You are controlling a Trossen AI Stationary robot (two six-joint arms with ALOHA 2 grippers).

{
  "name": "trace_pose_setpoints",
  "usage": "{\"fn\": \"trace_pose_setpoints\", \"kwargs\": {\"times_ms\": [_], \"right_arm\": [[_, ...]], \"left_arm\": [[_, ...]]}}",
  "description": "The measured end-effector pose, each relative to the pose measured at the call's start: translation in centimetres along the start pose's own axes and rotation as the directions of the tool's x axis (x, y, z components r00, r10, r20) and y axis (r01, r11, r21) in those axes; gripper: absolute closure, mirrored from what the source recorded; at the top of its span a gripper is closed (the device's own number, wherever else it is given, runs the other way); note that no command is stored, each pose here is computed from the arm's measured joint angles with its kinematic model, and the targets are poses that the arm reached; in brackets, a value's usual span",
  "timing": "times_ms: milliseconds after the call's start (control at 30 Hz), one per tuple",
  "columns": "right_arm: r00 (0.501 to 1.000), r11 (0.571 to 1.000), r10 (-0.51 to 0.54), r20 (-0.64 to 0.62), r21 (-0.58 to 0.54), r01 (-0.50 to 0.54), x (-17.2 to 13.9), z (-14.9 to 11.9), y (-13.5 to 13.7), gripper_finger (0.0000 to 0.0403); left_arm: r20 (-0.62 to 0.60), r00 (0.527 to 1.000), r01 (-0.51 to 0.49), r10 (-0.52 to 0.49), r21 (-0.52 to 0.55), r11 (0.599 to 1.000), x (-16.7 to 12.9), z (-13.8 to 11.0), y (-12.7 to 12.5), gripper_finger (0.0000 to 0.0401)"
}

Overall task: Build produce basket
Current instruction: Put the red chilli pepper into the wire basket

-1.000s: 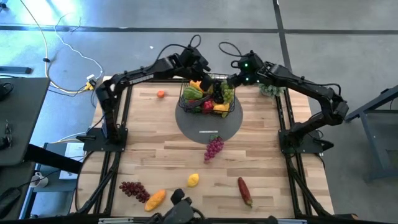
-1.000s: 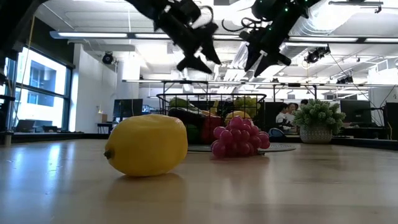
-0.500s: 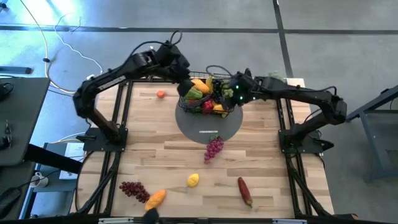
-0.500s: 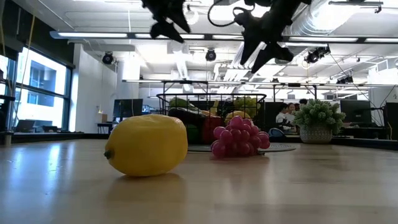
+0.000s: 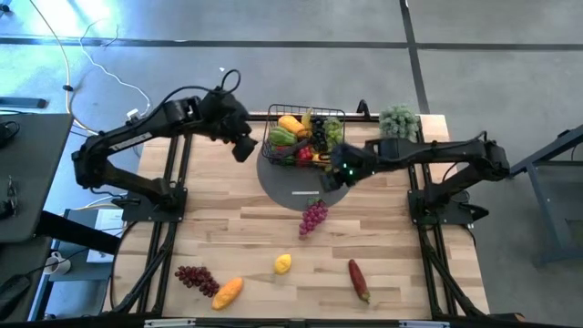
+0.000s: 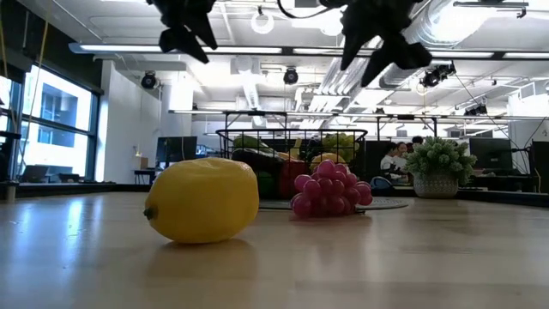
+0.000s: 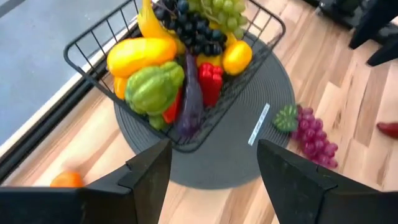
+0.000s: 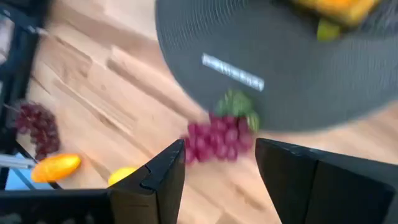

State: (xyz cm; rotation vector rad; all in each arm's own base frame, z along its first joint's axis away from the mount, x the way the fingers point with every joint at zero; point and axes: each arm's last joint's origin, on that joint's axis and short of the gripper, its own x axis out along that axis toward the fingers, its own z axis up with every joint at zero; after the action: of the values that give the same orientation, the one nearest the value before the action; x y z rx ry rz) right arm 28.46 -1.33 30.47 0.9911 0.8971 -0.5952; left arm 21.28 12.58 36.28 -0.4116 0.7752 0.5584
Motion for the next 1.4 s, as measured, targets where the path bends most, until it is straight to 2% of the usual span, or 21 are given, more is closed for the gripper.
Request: {"fn": "trace_pose_setpoints", "kwargs": {"times_ms": [300, 533, 767, 1067, 1400], "right_arm": [[0.986, 0.994, -0.066, -0.154, 0.080, 0.079, 0.3, -5.9, 1.6, 0.0224], [0.965, 0.980, -0.126, -0.228, 0.121, 0.157, 1.6, -10.4, 2.7, 0.0199], [0.921, 0.962, -0.183, -0.343, 0.132, 0.240, 3.2, -14.5, 3.4, 0.0192], [0.839, 0.932, -0.269, -0.474, 0.092, 0.351, 6.5, -19.5, 3.8, 0.0192], [0.797, 0.894, -0.334, -0.503, 0.098, 0.437, 9.7, -23.6, 3.5, 0.0192]], "left_arm": [[-0.011, 1.000, 0.019, -0.018, 0.037, 0.999, -0.4, -1.7, -0.8, 0.0174], [-0.013, 1.000, 0.024, -0.023, 0.080, 0.996, -0.4, -1.8, -1.1, 0.0174], [-0.013, 1.000, 0.023, -0.022, 0.080, 0.997, -0.4, -1.8, -1.0, 0.0174], [-0.013, 1.000, 0.024, -0.023, 0.081, 0.996, -0.4, -1.8, -1.0, 0.0174], [-0.014, 1.000, 0.026, -0.025, 0.081, 0.996, -0.4, -1.8, -1.1, 0.0174]]}}
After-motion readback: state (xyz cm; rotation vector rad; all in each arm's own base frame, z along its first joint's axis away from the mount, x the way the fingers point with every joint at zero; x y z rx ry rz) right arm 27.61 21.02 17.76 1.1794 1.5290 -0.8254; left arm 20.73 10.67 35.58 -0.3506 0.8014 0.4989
